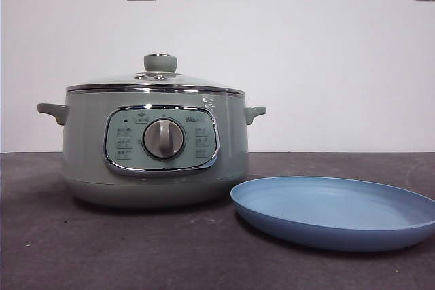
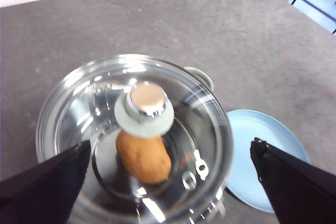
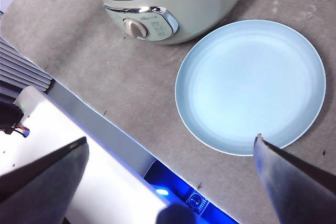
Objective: Take the potato out from the steamer,put the potato on the plate,close the lid
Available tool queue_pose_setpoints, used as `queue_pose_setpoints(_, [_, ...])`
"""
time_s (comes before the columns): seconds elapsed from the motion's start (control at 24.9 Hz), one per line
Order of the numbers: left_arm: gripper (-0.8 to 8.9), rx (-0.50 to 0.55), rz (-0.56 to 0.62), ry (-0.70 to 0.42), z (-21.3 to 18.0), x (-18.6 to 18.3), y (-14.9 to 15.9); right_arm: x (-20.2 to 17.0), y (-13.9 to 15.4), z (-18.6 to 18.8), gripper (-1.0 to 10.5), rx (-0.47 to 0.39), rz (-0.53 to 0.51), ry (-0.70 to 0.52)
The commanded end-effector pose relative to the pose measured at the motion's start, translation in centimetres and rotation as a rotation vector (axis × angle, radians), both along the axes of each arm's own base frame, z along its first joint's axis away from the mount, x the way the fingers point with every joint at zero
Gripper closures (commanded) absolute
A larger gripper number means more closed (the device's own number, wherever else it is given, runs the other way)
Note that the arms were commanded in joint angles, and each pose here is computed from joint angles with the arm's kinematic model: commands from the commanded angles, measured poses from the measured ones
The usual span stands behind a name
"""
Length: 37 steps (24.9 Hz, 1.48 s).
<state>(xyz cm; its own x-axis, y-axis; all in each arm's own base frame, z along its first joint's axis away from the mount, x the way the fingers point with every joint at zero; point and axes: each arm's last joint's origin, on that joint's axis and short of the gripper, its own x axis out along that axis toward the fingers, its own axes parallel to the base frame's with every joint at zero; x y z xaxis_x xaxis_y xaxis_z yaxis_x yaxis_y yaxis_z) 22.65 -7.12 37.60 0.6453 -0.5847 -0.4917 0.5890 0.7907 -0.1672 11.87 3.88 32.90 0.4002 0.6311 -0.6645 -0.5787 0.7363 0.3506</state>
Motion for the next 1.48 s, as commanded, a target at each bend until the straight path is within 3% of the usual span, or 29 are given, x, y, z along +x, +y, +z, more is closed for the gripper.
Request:
queue_pose_setpoints(0.04, [1.85, 0.055, -0.012, 0.018, -0.7, 2.2, -1.7, 0.0, 0.0, 0.1, 3.2, 0.003, 0.000, -0.004])
queue_pose_setpoints(0.44, [1.86, 0.140, -0.017, 0.039, -4.8, 8.0, -6.6, 0.0, 0.0, 0.1, 3.2, 0.004, -0.002, -0.002])
queue_pose_setpoints(0.76, [1.93, 0.185, -0.003, 0.089, -7.7, 9.9, -7.6, 0.0, 0.0, 0.1, 3.2, 0.001, -0.004, -0.002])
queue_pose_setpoints(0.8, [2.32, 0.183, -0.003, 0.084, -7.7, 10.0, -7.6, 0.0, 0.0, 0.1, 3.2, -0.001, -0.006, -0.003])
queue_pose_setpoints(1.0, [6.33, 0.180, -0.009, 0.076, -7.6, 9.9, -7.9, 0.0, 0.0, 0.1, 3.2, -0.001, -0.006, -0.003])
queue_pose_setpoints(1.12, [7.92, 0.180, -0.011, 0.076, -7.6, 9.9, -7.9, 0.0, 0.0, 0.1, 3.2, -0.001, -0.006, -0.003])
queue_pose_setpoints(1.16, [8.26, 0.179, -0.011, 0.076, -7.6, 9.9, -7.9, 0.0, 0.0, 0.1, 3.2, -0.001, -0.006, -0.003])
queue_pose_setpoints(1.48, [8.26, 0.171, -0.008, 0.066, -6.7, 9.3, -7.6, 0.0, 0.0, 0.1, 3.2, 0.000, -0.006, -0.004])
